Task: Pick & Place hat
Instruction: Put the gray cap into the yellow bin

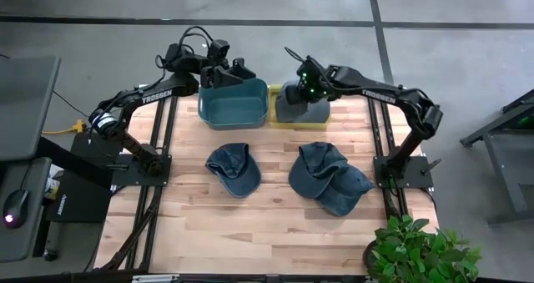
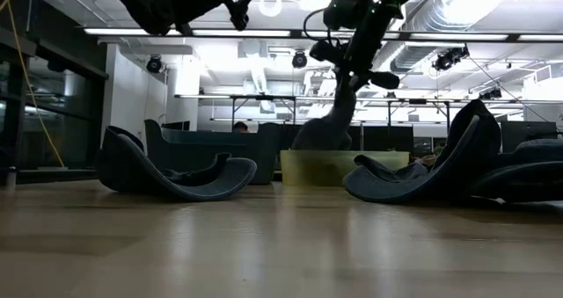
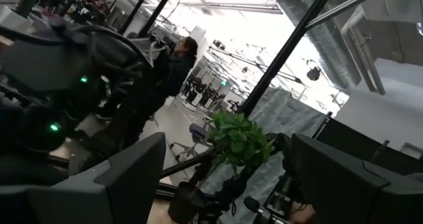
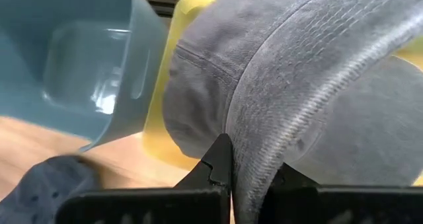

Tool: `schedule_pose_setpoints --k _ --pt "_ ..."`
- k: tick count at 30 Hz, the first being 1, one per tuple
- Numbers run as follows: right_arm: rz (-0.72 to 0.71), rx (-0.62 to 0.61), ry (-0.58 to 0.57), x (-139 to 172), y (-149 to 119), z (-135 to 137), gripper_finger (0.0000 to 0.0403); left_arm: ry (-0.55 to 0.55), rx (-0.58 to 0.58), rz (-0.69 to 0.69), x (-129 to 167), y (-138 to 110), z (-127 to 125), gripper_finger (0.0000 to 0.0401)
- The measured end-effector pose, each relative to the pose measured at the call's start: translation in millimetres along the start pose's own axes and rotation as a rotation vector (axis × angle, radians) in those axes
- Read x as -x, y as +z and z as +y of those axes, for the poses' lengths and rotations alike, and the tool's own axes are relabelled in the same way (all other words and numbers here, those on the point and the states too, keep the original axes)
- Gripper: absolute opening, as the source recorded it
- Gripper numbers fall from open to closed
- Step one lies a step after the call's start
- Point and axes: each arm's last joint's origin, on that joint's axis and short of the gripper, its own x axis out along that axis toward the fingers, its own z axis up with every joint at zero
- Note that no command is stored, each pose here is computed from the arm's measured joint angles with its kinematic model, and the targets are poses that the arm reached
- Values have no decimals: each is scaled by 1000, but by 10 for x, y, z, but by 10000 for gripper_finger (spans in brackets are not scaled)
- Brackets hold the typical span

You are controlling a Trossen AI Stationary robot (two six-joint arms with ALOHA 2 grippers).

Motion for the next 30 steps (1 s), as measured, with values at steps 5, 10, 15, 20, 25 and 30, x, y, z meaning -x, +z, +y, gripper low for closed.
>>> schedule_pose_setpoints --k 5,10,15,20,25,30 --pt "42 -29 -17 -109 30 -57 6 2 18 16 0 -9 13 321" --pt "60 -39 -27 -150 34 -78 20 6 32 21 0 -15 24 321" --pt "22 -46 -84 -106 46 -115 59 -4 33 48 0 -22 22 321" --pt "36 -56 -129 -45 72 -166 114 -10 33 63 1 -27 20 321" --pt "42 -50 -163 8 81 -174 169 -10 33 63 1 -27 20 321" --pt "26 -34 -222 137 121 -163 199 -10 34 63 1 -27 22 321"
